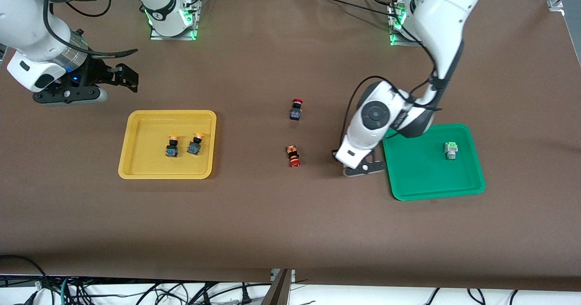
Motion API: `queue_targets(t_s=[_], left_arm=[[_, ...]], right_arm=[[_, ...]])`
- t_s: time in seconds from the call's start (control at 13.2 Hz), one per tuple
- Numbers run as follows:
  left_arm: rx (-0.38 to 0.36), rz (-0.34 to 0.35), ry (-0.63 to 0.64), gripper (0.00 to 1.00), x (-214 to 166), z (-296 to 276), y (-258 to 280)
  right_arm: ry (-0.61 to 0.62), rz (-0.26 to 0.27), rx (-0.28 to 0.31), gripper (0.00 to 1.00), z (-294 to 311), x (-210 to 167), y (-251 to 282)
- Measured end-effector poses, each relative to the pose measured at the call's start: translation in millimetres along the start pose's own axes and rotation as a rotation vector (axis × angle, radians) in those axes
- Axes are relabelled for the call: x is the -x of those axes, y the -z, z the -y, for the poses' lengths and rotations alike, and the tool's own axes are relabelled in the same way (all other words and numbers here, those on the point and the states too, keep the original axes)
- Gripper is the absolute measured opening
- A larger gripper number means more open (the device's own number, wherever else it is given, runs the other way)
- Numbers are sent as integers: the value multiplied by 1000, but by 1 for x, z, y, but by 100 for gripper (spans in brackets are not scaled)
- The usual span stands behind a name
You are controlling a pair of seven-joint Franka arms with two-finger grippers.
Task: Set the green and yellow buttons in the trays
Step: 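Lower the green button into the green tray and open the left gripper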
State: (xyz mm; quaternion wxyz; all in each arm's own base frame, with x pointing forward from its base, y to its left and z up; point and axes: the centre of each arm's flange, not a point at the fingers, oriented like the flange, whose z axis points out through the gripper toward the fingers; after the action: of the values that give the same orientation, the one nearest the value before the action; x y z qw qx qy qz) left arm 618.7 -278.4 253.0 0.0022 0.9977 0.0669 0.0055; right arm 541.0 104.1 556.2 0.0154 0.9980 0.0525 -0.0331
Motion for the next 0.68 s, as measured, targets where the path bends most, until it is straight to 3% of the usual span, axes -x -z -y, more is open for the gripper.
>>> queue_targets(t_s=[0.3, 0.68], left_arm=[[-54, 53, -194, 41, -39, 123, 15], [-54, 133, -251, 41, -29, 198, -32]], right_arm=[[19, -11, 3, 100, 11, -1, 0], [3, -53, -1, 100, 3, -11, 13]])
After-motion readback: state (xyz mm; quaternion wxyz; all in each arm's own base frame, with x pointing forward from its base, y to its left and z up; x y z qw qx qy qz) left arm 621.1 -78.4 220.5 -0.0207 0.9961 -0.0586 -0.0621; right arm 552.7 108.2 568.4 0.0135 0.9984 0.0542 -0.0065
